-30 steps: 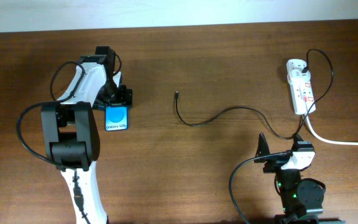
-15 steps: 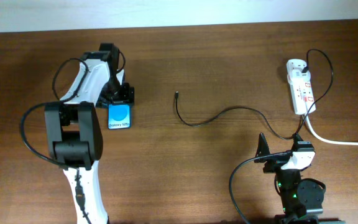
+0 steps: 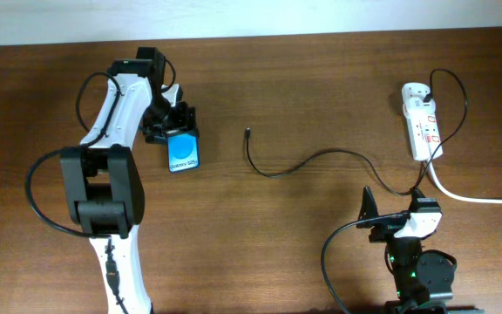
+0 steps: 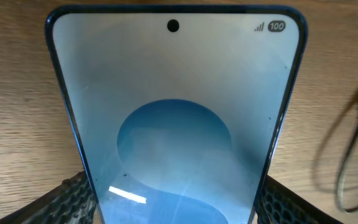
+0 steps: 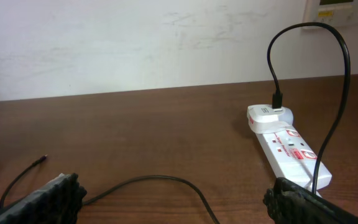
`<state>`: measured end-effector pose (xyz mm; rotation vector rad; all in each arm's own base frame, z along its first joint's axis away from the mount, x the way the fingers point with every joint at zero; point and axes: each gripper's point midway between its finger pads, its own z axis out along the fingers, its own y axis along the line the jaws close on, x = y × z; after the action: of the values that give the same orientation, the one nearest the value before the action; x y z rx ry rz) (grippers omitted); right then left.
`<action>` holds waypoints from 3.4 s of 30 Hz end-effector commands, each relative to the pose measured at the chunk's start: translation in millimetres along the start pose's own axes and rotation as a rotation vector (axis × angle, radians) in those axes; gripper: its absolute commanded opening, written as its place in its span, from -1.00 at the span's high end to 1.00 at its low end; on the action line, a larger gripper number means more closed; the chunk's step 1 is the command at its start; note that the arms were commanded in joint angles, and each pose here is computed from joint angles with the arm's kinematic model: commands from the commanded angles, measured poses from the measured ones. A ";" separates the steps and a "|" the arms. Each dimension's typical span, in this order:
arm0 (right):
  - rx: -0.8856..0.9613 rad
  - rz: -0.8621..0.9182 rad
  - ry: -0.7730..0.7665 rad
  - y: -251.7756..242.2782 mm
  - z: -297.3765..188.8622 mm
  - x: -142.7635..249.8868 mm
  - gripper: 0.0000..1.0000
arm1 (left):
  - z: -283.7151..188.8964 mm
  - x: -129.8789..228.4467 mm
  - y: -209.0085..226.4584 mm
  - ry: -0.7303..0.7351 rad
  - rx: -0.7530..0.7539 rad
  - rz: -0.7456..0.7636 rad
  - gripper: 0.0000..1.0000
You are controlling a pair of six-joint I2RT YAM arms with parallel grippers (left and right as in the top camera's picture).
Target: Plug charger to phone and switch on socket
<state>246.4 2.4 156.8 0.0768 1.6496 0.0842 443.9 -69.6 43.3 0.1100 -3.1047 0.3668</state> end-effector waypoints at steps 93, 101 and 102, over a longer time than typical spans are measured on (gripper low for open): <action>-0.353 0.693 0.847 242.5 122.1 35.8 -0.29 | -51.9 57.4 -176.0 0.254 0.259 -0.668 1.00; -0.329 0.685 0.789 244.6 131.6 35.3 -0.08 | -51.9 58.2 -175.7 0.255 0.257 -0.661 1.00; -0.330 0.686 0.787 244.8 131.8 34.9 -0.03 | -51.9 58.2 -175.7 0.255 0.257 -0.661 1.00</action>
<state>371.6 247.4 134.0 0.4019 2.3097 1.0223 396.6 -226.8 120.0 0.9828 -2.5527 0.6106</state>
